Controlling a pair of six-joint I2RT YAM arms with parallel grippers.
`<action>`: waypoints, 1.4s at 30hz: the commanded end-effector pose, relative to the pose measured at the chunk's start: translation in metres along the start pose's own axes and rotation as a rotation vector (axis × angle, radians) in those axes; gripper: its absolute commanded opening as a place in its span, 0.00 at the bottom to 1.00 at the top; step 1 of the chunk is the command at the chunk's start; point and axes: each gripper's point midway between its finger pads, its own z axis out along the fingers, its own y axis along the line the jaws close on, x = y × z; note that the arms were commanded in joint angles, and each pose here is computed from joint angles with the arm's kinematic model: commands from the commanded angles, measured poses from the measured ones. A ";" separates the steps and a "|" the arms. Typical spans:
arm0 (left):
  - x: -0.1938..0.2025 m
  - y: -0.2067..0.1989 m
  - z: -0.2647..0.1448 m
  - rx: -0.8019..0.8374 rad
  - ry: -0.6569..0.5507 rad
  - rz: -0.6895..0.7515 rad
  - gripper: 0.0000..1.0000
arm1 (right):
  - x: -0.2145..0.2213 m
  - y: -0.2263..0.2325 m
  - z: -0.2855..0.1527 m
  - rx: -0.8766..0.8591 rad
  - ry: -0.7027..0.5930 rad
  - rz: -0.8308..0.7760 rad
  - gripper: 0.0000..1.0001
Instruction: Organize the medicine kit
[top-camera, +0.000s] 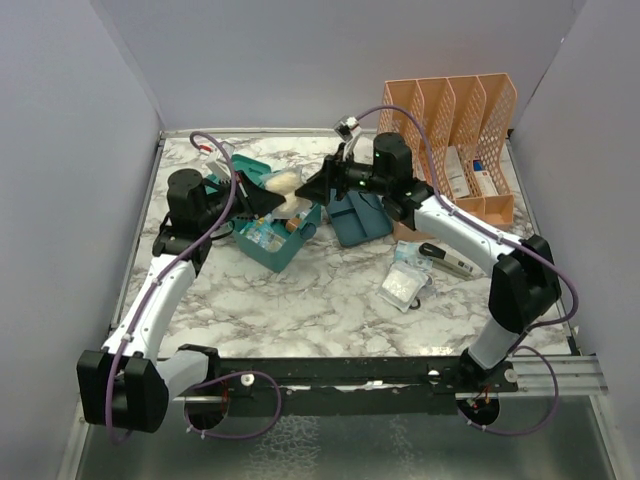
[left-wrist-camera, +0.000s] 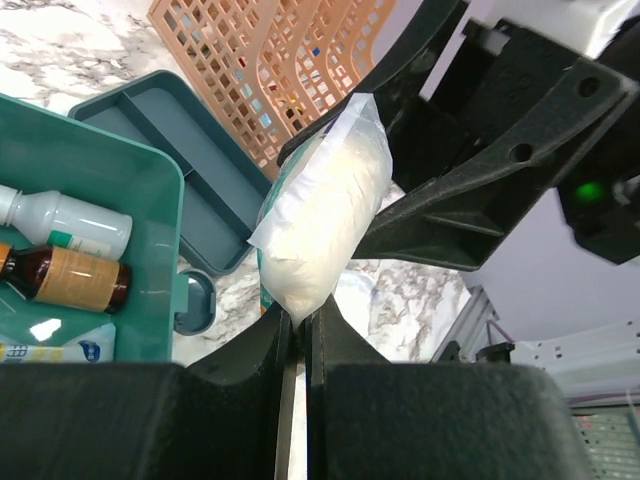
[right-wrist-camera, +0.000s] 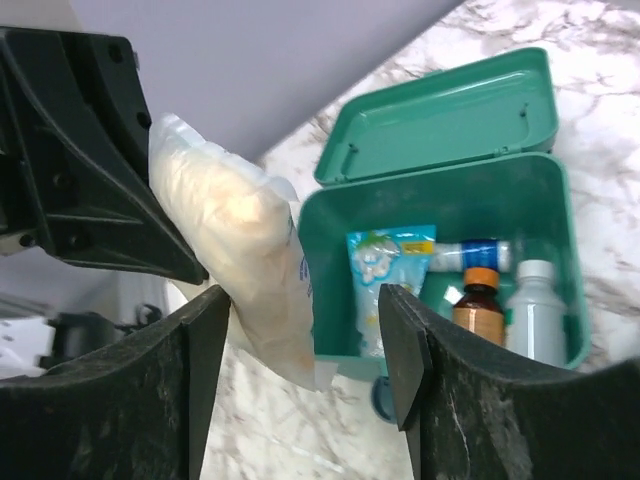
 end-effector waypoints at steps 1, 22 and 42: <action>-0.026 -0.024 0.002 0.075 -0.031 -0.035 0.06 | -0.027 0.032 -0.008 -0.210 -0.136 0.126 0.62; -0.049 0.000 -0.003 0.039 -0.152 -0.148 0.09 | -0.030 0.048 -0.006 -0.392 -0.155 0.319 0.19; -0.070 0.108 -0.045 -0.691 -0.146 -0.034 0.62 | 0.007 -0.022 0.038 -0.074 0.089 0.276 0.05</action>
